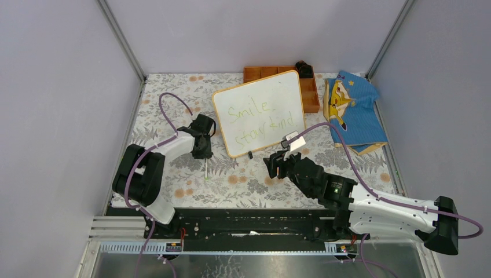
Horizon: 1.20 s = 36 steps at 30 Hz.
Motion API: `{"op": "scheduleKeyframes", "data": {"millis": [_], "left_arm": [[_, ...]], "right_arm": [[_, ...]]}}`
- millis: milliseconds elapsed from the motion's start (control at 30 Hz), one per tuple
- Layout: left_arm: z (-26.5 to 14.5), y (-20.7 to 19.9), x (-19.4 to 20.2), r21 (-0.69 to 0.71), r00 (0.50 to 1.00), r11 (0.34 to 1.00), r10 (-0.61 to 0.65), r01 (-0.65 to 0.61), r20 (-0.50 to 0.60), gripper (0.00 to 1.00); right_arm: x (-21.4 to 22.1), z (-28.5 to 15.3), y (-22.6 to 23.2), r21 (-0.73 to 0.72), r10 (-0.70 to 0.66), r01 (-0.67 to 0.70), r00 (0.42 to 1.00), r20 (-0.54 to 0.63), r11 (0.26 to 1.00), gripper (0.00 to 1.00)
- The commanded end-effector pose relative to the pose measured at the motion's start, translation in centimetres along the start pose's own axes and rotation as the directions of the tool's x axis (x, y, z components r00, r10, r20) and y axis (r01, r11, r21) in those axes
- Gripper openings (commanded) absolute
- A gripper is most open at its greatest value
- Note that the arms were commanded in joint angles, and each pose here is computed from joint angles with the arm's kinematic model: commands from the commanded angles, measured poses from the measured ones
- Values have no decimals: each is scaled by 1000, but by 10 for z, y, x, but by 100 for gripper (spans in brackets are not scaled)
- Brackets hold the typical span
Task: Write a sentence on the whiteboard
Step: Place the whiteboard marker at the center of the board.
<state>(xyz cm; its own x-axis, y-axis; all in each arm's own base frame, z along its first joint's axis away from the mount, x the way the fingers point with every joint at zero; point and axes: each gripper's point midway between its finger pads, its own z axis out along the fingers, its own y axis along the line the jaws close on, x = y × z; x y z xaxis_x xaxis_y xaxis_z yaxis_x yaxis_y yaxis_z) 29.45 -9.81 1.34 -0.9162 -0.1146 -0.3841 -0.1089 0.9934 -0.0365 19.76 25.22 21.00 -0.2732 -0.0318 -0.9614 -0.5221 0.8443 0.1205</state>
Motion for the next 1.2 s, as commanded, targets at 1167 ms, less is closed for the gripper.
{"op": "scheduleKeyframes", "data": {"millis": [1167], "left_arm": [[11,9,-20,-45,997,996,-71,71,0,1]], "right_arm": [[-3,-2,-8,24,28,-29,998,49,999,63]]}}
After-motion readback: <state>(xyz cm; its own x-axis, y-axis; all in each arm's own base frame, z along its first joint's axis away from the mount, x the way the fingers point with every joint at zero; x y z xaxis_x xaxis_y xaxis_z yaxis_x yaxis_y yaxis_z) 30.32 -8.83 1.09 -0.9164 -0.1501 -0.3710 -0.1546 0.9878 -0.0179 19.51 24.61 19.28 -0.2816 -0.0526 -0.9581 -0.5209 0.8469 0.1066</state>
